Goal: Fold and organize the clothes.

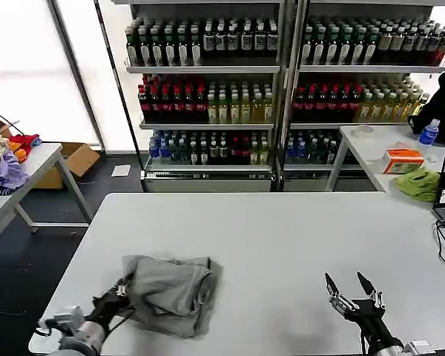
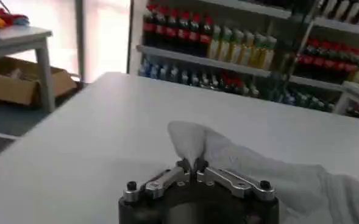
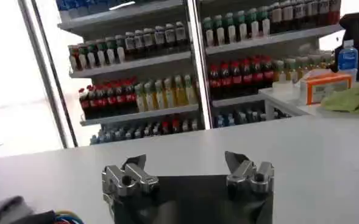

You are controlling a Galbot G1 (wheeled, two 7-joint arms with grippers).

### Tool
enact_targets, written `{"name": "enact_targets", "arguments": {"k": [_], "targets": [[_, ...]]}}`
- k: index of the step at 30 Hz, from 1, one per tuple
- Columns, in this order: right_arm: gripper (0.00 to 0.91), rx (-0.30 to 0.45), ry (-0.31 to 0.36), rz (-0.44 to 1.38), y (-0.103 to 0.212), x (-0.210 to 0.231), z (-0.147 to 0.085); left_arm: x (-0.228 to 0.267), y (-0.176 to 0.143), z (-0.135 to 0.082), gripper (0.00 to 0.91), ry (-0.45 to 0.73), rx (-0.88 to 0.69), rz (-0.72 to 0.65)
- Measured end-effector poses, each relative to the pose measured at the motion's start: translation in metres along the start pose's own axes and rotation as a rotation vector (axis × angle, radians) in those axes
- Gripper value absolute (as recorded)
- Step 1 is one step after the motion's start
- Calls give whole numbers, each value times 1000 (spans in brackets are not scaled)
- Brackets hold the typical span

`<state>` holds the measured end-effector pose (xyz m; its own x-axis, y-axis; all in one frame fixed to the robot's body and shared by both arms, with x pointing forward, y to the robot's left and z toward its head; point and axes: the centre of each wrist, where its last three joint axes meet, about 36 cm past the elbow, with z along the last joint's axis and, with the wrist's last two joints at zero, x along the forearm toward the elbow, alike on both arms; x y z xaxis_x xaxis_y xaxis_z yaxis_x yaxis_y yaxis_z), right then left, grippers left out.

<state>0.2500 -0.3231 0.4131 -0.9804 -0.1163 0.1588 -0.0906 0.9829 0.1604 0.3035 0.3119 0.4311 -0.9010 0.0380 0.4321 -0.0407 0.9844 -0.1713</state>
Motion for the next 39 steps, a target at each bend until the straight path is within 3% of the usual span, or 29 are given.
{"name": "enact_targets", "arguments": {"k": [10, 14, 18, 25, 32, 33, 34, 35, 39], "targets": [[907, -5, 5, -3, 1, -2, 2, 26, 88, -76, 10, -60, -91, -114], [907, -10, 0, -4, 3, -2, 2, 36, 102, -105, 10, -91, -142, -137], [907, -12, 0, 2, 5, 0, 5, 42, 97, -124, 10, -126, -185, -142], [907, -16, -9, 17, 7, 3, 5, 51, 42, -116, 10, -144, -236, -77], [907, -26, -7, 24, 16, 7, 5, 63, -38, -73, 40, -87, -244, 61], [907, -29, -5, 24, 17, 7, 6, 63, -48, -66, 111, -75, -241, 80], [907, -30, -3, 25, 18, 8, 6, 62, -58, -58, 464, -60, -237, 98], [907, -32, -1, 24, 20, 9, 6, 61, -66, -51, 907, -48, -232, 114], [907, -33, 17, 22, 28, 12, 6, 50, -99, -25, 907, 2, -195, 174]]}}
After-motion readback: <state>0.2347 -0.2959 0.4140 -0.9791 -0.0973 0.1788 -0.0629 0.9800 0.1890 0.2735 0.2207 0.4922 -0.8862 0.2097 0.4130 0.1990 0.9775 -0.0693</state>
